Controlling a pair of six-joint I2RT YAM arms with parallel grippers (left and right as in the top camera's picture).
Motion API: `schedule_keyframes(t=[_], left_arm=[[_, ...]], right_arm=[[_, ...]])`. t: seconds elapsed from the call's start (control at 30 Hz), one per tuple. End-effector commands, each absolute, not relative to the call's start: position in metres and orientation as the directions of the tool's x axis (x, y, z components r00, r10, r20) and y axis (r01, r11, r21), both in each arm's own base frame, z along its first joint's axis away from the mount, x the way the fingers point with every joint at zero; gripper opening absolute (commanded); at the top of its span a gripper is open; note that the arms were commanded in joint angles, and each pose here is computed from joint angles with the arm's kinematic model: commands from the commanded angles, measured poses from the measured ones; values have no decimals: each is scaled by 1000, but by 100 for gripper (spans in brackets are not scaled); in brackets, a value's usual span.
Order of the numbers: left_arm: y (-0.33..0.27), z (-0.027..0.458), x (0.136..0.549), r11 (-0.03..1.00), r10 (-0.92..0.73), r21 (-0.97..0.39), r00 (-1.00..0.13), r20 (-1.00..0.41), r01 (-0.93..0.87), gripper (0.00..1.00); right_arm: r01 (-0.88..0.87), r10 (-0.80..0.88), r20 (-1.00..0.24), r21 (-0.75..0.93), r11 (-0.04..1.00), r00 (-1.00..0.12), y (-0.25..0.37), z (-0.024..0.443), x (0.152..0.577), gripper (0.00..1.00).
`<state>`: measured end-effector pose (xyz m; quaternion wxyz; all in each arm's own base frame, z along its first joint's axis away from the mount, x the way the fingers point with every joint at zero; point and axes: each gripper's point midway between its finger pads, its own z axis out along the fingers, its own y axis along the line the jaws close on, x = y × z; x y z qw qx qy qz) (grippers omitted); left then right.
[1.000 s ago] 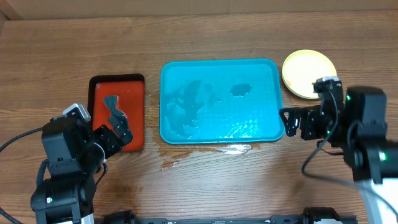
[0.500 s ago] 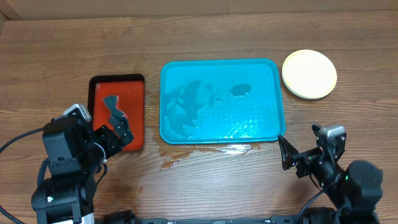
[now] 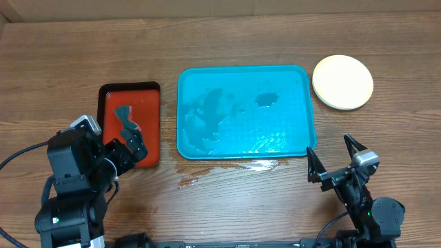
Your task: Clean dirty plates on tray and stack at the side
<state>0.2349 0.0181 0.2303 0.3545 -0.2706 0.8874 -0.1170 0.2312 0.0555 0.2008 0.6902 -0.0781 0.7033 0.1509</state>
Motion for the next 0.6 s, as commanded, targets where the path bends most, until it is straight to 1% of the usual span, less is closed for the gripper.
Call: schedule_keyframes(t=[0.0,0.3,0.47,0.57], left_arm=[[20,229,235,821,-571,-398,-596,-565,-410,100],[20,229,235,821,-571,-397,-596,-565,-410,100],[20,229,235,821,-571,-397,-596,-565,-410,100],[20,229,235,821,-571,-397,-596,-565,-410,100]], right_arm=[[-249,160,-987,159,955,-14,44,200,236,100],[-202,179,-983,166,965,44,37,195,243,100],[-158,180,-983,171,972,44,30,193,244,100],[-111,179,-984,177,978,9,23,183,245,100]])
